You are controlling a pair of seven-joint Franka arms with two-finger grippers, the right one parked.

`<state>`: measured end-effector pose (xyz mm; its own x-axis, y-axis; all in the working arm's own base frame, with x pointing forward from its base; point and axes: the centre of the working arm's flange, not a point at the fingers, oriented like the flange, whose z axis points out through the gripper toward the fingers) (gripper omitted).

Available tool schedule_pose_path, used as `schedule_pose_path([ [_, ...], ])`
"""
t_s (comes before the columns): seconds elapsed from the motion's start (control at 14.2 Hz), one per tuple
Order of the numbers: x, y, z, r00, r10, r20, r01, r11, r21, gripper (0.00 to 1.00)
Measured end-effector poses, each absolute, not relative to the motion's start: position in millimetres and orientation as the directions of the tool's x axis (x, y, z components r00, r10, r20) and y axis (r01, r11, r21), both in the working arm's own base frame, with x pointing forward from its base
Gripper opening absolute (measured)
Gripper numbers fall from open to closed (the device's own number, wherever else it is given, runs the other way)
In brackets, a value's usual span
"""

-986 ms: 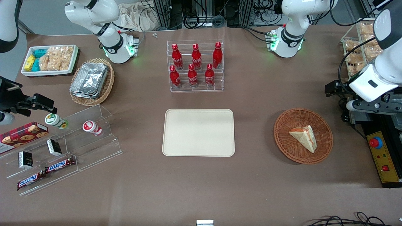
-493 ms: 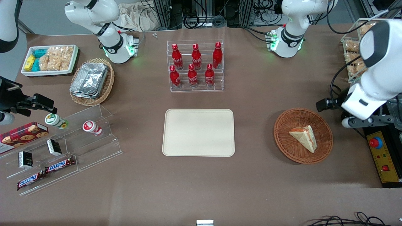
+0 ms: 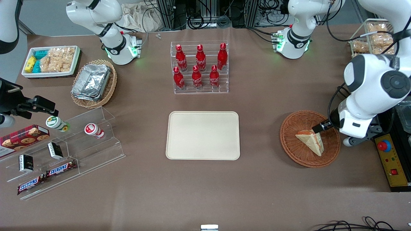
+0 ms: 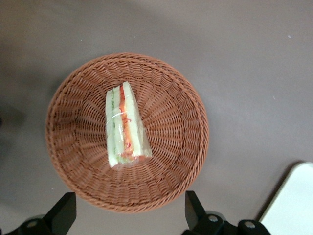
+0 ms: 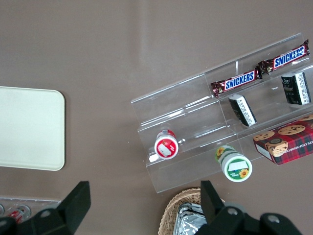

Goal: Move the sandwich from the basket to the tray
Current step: 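Lower the open left gripper around the wrapped sandwich in the basket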

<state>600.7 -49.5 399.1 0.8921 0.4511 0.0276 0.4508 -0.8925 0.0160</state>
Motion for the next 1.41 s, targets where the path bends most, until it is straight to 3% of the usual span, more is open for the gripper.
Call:
schedule_pose_path([
  [0.56,616,-33,326,0.783,0.622,0.014,0.622,-0.783,-0.008,1.00],
  [1.41,615,-29,281,0.727,0.686,0.015,0.686,-0.727,0.014,1.00],
])
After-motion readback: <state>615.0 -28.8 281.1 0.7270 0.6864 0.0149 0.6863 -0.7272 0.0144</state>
